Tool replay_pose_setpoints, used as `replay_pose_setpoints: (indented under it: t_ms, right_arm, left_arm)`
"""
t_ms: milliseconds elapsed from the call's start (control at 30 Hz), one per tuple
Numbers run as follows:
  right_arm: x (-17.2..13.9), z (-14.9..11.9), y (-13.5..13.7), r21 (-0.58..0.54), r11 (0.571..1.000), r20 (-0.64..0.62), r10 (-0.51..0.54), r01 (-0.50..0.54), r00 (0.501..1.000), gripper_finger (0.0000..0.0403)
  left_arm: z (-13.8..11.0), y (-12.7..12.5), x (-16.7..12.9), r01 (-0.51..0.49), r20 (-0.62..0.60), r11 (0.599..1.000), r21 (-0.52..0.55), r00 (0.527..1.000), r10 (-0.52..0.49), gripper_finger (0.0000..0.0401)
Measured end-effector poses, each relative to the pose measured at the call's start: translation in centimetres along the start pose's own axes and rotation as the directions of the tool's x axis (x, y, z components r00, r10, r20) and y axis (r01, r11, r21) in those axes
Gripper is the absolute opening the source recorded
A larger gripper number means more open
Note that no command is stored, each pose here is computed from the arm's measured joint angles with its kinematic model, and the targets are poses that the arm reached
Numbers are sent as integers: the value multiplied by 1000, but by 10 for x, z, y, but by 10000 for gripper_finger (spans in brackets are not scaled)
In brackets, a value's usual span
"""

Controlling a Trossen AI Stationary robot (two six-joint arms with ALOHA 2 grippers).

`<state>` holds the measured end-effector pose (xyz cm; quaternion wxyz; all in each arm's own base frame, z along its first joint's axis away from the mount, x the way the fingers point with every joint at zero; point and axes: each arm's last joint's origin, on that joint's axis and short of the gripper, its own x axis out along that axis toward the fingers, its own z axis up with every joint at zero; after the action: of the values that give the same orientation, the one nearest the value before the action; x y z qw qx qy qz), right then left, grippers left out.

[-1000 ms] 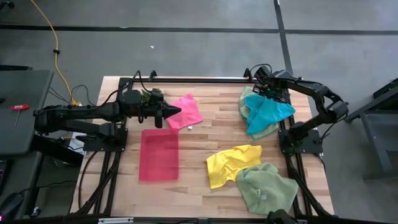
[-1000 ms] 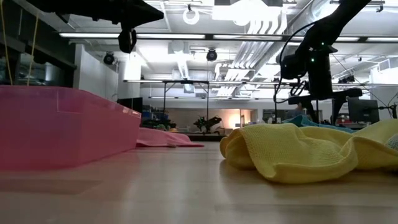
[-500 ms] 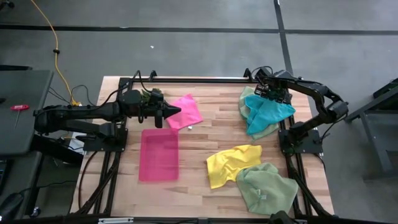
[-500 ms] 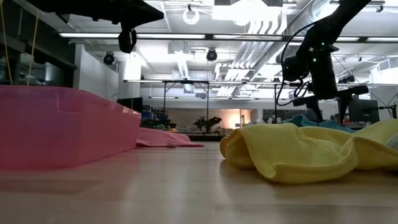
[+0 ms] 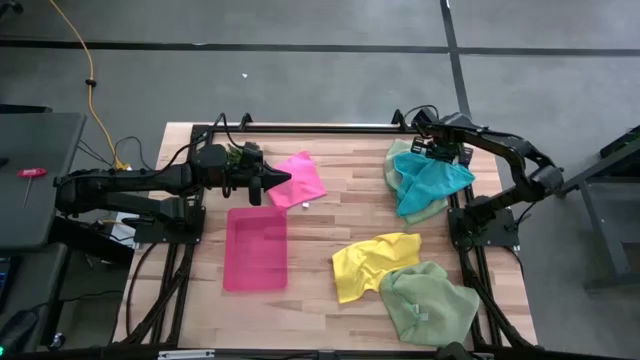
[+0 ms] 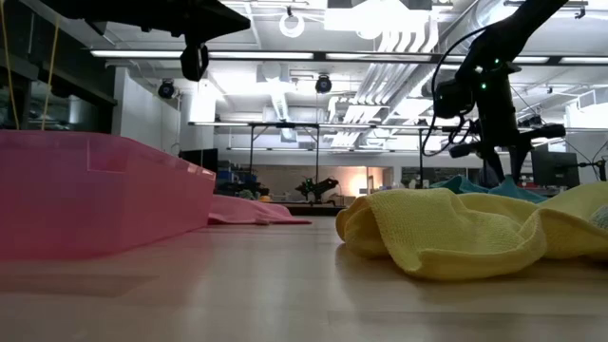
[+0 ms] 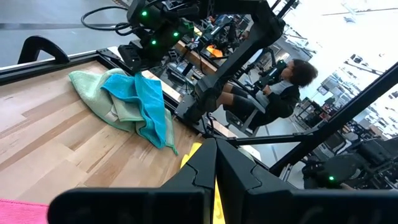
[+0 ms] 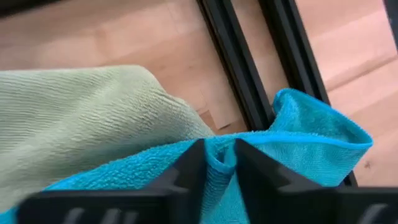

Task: Fold microfiber towels
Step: Fold the blue microfiber towel

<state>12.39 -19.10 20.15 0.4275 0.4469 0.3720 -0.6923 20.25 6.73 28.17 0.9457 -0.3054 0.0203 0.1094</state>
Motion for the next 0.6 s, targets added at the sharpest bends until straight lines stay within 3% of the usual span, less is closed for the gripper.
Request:
replay_pose_setpoints:
  t_ms: [100,367,500,600]
  right_arm:
    - [-10,0,-3,-27,999,50,40,-39,998,8]
    - [-44,-8,-9,-60,974,161,224,-217,961,4]
    - [-65,-16,-6,-96,926,212,378,-366,901,2]
    - [-80,-24,1,-168,860,231,509,-482,829,1]
  left_arm:
    - [0,0,0,-1,4,1000,1,1000,1,1]
    - [7,-4,0,24,87,1000,12,996,-25,1]
    - [11,-5,-1,3,137,1000,30,991,-7,1]
    - [11,-4,-1,-13,145,998,60,989,4,1]
